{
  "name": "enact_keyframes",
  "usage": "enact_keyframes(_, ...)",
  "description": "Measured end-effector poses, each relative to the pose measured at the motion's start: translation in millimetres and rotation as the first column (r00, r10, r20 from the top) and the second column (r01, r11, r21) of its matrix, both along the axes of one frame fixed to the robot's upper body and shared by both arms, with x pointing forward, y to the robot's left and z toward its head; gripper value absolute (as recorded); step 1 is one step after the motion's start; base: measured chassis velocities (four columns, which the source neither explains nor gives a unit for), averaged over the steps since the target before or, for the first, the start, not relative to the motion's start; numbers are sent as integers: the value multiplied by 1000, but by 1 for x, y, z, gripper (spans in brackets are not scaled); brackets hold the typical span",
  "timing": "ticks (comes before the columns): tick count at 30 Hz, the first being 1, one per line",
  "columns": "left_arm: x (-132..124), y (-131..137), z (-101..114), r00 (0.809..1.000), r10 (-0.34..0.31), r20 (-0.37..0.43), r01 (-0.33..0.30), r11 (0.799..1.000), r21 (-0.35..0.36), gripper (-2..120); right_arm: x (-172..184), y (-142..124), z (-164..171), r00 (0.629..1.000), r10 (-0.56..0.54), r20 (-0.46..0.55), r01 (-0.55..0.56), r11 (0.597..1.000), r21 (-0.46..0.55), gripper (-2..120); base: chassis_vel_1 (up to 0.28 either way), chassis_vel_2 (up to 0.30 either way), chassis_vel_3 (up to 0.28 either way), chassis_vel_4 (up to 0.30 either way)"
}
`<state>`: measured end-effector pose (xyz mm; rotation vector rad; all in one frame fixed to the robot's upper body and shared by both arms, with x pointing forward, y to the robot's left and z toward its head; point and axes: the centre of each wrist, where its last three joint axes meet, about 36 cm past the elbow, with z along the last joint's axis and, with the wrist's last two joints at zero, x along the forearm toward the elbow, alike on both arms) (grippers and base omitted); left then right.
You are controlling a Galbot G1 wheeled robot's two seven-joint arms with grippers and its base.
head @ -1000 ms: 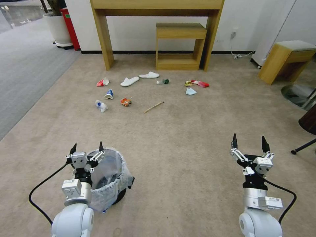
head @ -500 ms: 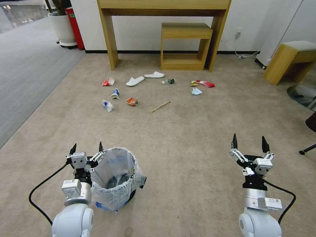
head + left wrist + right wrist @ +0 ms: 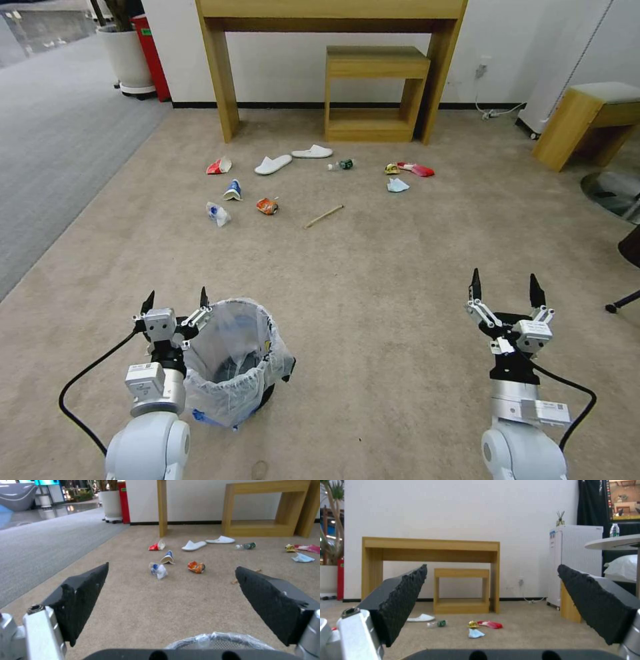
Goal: Pick up the trash bin and place the garbage on the floor into it.
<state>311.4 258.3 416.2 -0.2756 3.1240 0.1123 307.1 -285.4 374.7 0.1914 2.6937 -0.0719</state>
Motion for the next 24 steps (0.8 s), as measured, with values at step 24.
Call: enact_keyframes(24, -4, 0, 2, 1000, 1, 17, -1, 1000, 11, 100, -6, 1, 3, 1000, -6, -5, 6, 1000, -13, 100, -27, 26, 28, -28)
